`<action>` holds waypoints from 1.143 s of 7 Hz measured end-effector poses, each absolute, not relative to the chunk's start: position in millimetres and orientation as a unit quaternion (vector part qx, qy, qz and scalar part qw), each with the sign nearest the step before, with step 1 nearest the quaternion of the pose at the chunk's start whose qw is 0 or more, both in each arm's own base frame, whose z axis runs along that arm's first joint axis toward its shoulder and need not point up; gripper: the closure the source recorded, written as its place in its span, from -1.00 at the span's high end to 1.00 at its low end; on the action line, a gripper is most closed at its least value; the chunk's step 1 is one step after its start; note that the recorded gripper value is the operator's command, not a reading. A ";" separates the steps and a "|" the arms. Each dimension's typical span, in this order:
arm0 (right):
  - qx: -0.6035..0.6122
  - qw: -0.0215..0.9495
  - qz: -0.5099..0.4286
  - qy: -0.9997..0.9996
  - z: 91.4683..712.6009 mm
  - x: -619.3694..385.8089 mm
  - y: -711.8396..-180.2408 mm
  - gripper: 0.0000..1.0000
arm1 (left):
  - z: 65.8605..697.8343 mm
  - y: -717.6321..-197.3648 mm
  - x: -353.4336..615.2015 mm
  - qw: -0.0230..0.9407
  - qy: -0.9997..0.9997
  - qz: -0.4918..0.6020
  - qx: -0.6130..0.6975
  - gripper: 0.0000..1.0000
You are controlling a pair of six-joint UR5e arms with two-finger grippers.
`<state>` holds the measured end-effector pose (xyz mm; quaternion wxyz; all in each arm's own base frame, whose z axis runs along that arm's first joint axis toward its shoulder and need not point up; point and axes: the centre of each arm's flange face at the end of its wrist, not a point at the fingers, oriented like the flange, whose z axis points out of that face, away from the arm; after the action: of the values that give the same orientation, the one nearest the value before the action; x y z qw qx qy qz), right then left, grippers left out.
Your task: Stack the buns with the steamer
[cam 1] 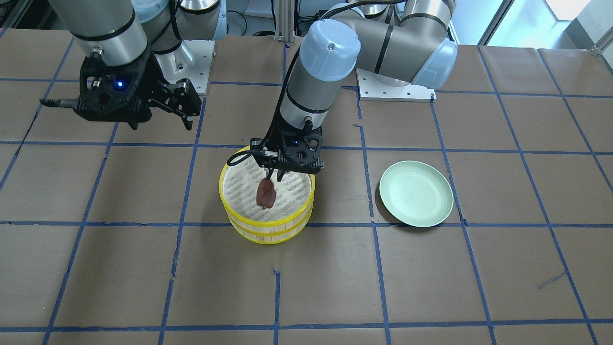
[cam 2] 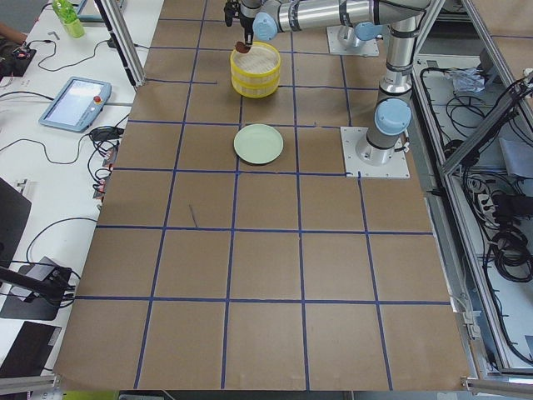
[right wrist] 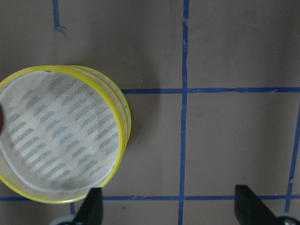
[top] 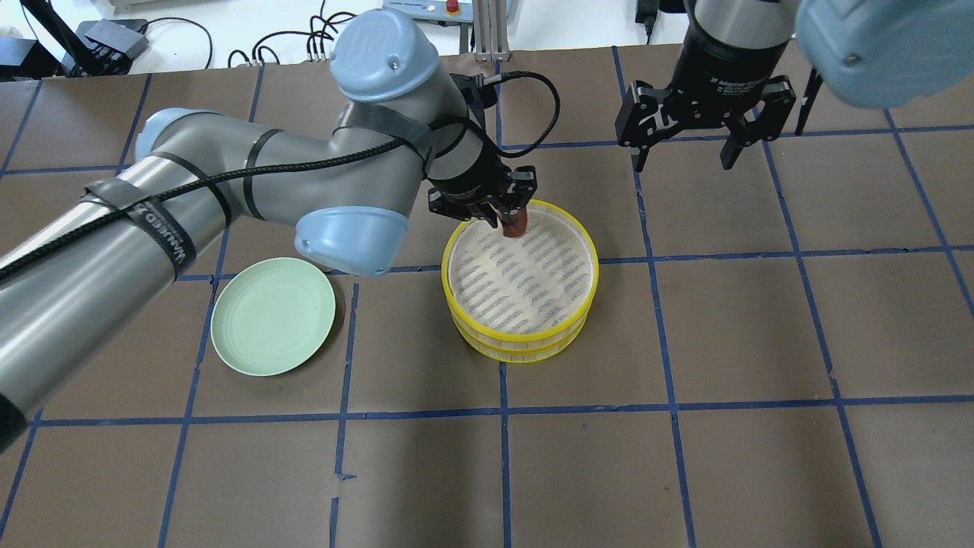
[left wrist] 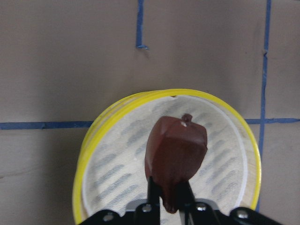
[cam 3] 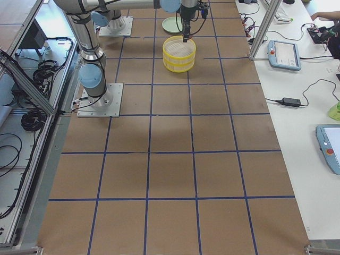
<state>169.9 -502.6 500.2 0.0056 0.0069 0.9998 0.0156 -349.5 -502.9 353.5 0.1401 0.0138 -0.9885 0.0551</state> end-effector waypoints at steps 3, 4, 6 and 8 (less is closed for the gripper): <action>0.016 0.008 0.003 1.000 505.3 166.9 -497.0 1.00 | 360.1 -503.7 -351.0 0.133 -0.988 0.077 -0.005 1.00; 0.016 0.007 -0.003 1.000 505.9 167.0 -498.1 1.00 | 371.2 -516.1 -323.2 0.113 -0.989 0.090 -0.018 1.00; 0.016 0.004 -0.007 1.000 506.8 166.7 -498.4 1.00 | 391.0 -542.3 -235.9 0.081 -0.993 0.075 -0.048 1.00; 0.017 0.004 -0.008 1.000 507.1 166.6 -498.0 1.00 | 443.0 -541.0 -148.8 0.068 -0.996 0.033 -0.037 1.00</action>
<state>166.6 -498.0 507.1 0.0040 0.0171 0.9998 -0.0078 -148.8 -541.0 443.0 0.0675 -0.0372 -0.9965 0.0332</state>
